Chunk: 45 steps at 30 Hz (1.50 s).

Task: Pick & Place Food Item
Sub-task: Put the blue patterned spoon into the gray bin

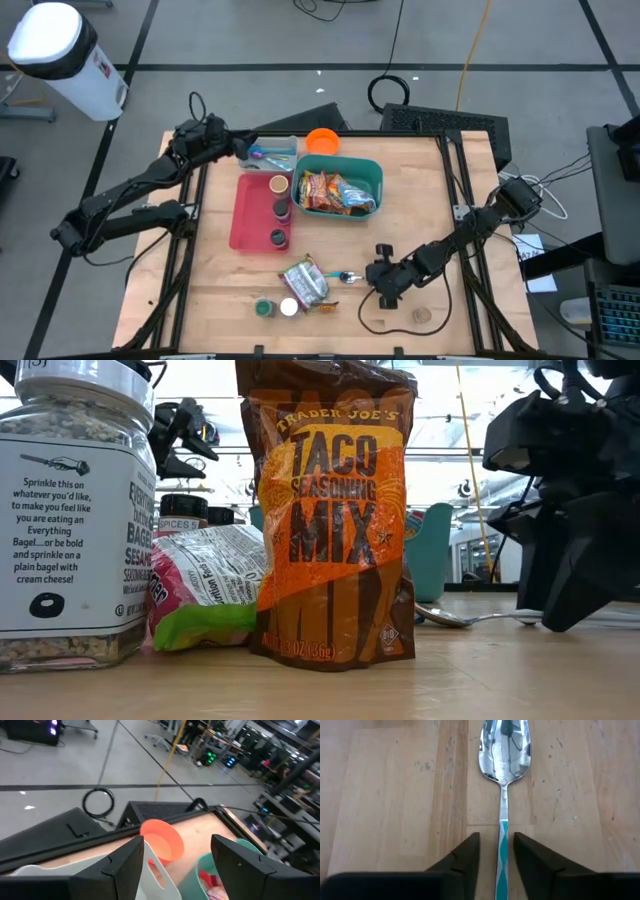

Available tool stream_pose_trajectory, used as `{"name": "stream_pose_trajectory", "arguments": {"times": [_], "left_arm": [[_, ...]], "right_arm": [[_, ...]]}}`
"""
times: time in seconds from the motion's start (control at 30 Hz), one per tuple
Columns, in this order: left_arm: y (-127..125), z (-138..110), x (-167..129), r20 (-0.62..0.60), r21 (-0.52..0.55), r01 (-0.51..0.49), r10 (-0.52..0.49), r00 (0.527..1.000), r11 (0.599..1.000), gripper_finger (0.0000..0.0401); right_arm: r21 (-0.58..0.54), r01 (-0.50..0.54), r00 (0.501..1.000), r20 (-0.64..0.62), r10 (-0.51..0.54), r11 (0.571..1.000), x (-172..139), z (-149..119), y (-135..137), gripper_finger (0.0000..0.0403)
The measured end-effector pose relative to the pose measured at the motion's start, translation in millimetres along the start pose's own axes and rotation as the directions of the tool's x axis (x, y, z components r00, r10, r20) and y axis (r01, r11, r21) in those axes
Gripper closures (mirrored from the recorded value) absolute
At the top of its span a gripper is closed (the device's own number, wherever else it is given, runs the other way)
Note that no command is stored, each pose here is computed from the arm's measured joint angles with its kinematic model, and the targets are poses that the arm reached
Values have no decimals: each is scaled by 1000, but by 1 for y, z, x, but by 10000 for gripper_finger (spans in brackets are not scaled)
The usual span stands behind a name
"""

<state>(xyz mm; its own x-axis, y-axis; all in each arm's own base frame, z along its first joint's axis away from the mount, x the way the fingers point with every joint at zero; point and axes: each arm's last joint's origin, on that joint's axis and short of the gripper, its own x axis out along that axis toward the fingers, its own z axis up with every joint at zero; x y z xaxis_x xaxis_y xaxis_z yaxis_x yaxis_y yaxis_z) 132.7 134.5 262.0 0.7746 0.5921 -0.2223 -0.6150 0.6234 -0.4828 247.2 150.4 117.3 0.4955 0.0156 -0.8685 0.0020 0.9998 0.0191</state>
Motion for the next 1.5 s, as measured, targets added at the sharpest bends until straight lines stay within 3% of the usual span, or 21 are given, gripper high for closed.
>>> {"name": "stream_pose_trajectory", "arguments": {"times": [0.17, 0.33, 0.47, 0.63, 0.77, 0.87, 1.0, 1.23, 1.37, 1.43, 1.5], "left_arm": [[-4, -2, 0, -38, 2, 72, -72, 997, 997, 162], [-7, -4, 0, -49, 4, 91, -91, 995, 996, 162], [-8, -4, 1, -54, 6, 101, -101, 993, 995, 162], [-13, -7, 1, -76, 10, 137, -136, 988, 991, 162], [-19, -10, 1, -117, 12, 214, -211, 970, 977, 162], [-23, -12, 1, -130, 14, 248, -244, 961, 969, 162], [-28, -13, 1, -133, 19, 280, -275, 952, 960, 162], [-42, -17, -1, -164, 35, 400, -390, 906, 916, 162], [-52, -24, -2, -204, 53, 451, -433, 878, 891, 162], [-59, -31, -1, -242, 79, 489, -459, 855, 869, 162], [-67, -40, 1, -289, 102, 529, -484, 826, 842, 162]], "right_arm": [[-8, 6, 1000, -9, -6, 1000, 0, -1, -1, 387], [-8, -11, 1000, 16, 11, 1000, -5, 2, 1, 388], [-70, -37, 998, 42, 40, 997, -24, 5, 4, 395], [-142, -16, 965, 257, 52, 990, -67, 21, 9, 395], [-207, 125, 908, 419, -28, 970, -95, 28, 5, 396], [-204, 315, 836, 522, -169, 927, -109, 35, -3, 396], [-175, 525, 736, 585, -340, 833, -112, 50, -21, 397], [-130, 677, 649, 570, -504, 724, -93, 76, -67, 397], [-98, 722, 612, 551, -567, 685, -77, 83, -86, 396], [-90, 766, 577, 535, -617, 637, -69, 86, -91, 395], [-94, 826, 521, 505, -688, 556, -63, 86, -92, 395]]}}
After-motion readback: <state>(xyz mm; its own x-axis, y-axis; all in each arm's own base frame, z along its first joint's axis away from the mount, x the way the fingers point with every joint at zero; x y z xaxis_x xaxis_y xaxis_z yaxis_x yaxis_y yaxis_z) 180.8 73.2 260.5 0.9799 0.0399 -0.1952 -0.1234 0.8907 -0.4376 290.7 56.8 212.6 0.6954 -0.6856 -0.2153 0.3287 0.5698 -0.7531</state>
